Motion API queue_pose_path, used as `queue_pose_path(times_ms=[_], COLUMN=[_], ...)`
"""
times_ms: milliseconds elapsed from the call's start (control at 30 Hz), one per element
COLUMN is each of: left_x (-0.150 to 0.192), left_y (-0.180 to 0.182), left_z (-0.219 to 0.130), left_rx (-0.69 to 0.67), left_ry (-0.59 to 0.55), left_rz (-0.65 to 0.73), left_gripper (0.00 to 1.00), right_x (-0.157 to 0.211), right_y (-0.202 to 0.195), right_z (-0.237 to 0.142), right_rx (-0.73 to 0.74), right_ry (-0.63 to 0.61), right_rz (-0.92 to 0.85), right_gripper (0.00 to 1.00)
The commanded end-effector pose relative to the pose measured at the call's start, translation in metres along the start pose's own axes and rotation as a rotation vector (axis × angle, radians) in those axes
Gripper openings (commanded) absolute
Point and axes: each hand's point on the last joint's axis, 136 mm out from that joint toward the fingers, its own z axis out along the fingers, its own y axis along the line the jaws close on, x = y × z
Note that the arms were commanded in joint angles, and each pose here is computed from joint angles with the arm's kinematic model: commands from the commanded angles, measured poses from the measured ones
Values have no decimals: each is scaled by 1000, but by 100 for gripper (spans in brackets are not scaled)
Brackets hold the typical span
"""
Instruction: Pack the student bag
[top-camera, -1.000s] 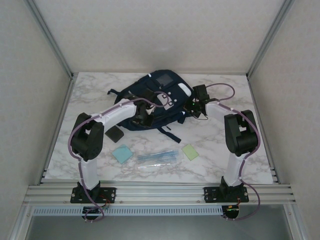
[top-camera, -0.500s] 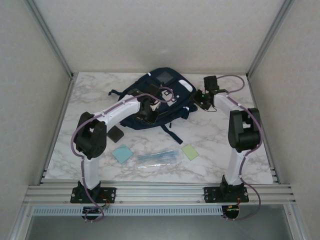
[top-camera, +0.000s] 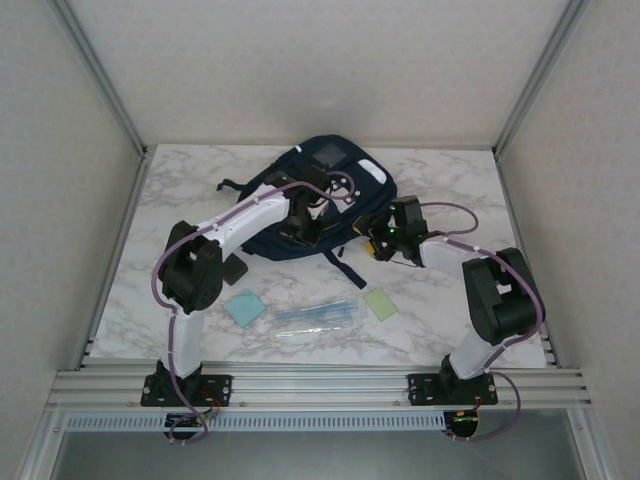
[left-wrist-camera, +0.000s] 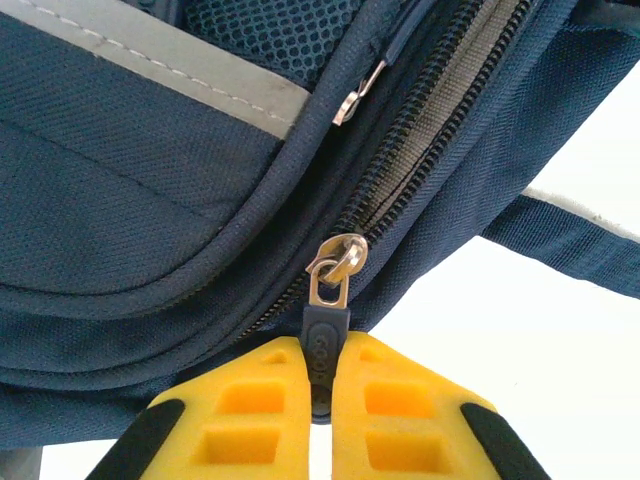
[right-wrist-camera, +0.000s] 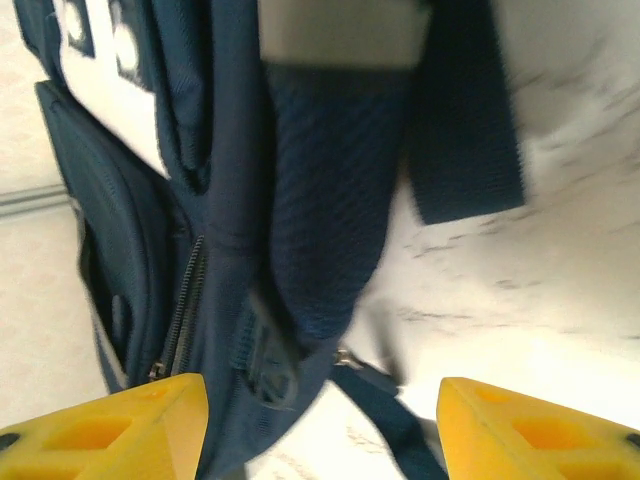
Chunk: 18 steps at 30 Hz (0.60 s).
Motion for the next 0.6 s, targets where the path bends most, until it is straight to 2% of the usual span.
queue_pose_path(times_ms=[0, 167, 300, 467, 567], left_x=[0, 3, 4, 11, 18], left_y=[-21, -23, -24, -9, 7], left_z=[-12, -12, -13, -12, -11], left_rx=[61, 69, 74, -6, -89], left_ry=[-14, -13, -8, 4, 21], left_rz=[11, 7, 9, 22, 33], left_gripper=[0, 0, 0, 0, 0], right_x=[-3, 12, 16, -2, -17], right_y=[39, 56, 40, 8, -4], right_z=[16, 51, 74, 68, 52], right_rx=[-159, -220, -163, -55, 21], right_ry=[-49, -29, -27, -123, -181], right_rz=[45, 41, 66, 27, -38], right_gripper=[62, 59, 40, 1, 0])
